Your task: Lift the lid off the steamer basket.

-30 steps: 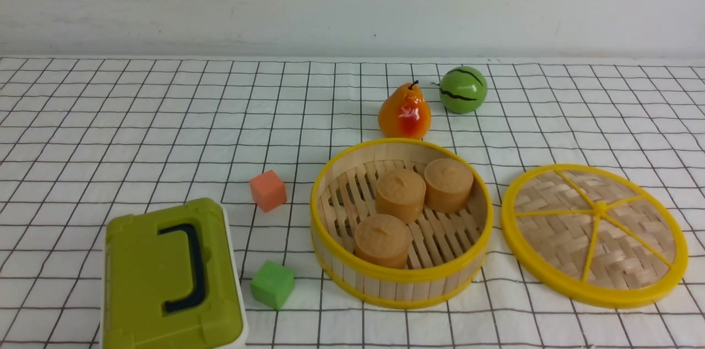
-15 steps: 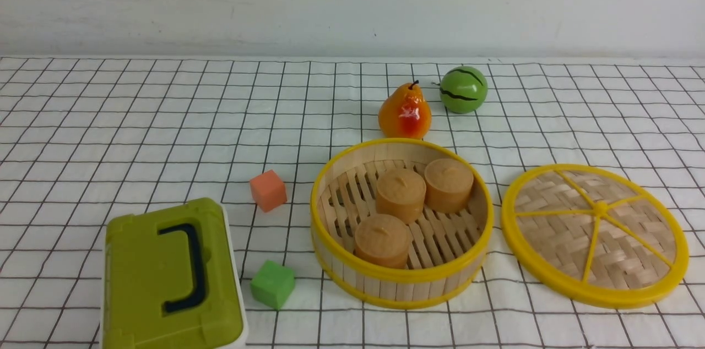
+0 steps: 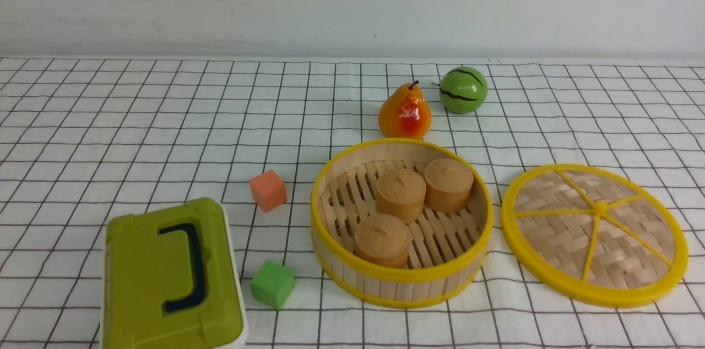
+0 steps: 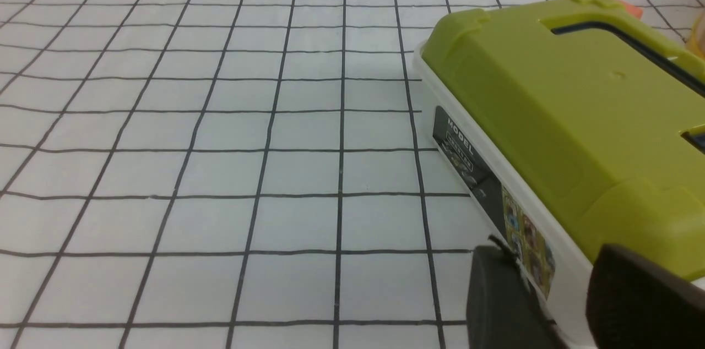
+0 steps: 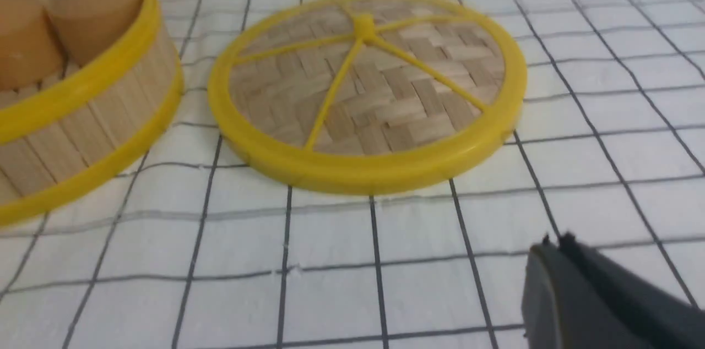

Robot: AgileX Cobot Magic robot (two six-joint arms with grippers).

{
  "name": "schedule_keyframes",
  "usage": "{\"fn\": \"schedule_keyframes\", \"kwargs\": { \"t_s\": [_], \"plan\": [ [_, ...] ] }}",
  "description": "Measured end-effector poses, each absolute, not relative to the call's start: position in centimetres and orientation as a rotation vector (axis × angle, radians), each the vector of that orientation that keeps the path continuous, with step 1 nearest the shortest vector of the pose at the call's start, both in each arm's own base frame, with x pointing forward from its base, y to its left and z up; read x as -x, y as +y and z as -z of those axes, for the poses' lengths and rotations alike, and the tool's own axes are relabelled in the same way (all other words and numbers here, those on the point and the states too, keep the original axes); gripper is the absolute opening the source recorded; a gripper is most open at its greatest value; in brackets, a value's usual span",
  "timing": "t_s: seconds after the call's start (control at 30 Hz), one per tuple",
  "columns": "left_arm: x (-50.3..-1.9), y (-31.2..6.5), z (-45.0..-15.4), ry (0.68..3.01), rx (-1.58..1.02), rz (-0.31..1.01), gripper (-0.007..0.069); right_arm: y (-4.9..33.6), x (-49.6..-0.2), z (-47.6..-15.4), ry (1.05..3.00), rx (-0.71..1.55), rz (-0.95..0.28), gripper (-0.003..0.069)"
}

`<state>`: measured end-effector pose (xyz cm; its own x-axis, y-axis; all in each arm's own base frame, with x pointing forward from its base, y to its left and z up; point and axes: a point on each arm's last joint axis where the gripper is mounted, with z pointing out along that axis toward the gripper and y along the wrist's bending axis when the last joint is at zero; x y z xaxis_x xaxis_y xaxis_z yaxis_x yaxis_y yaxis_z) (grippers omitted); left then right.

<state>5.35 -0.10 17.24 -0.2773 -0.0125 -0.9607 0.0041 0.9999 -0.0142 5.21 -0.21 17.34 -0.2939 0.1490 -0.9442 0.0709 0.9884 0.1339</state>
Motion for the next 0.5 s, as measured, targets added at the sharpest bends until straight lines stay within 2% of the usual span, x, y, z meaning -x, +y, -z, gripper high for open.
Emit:
{"fn": "schedule_keyframes", "kwargs": {
  "t_s": [0.5],
  "plan": [
    [-5.35,-0.10,-17.24,1.852,0.006,0.016,0.0239,-0.14,-5.23,-17.29,1.875,-0.050,-0.007,-0.0024]
  ]
}}
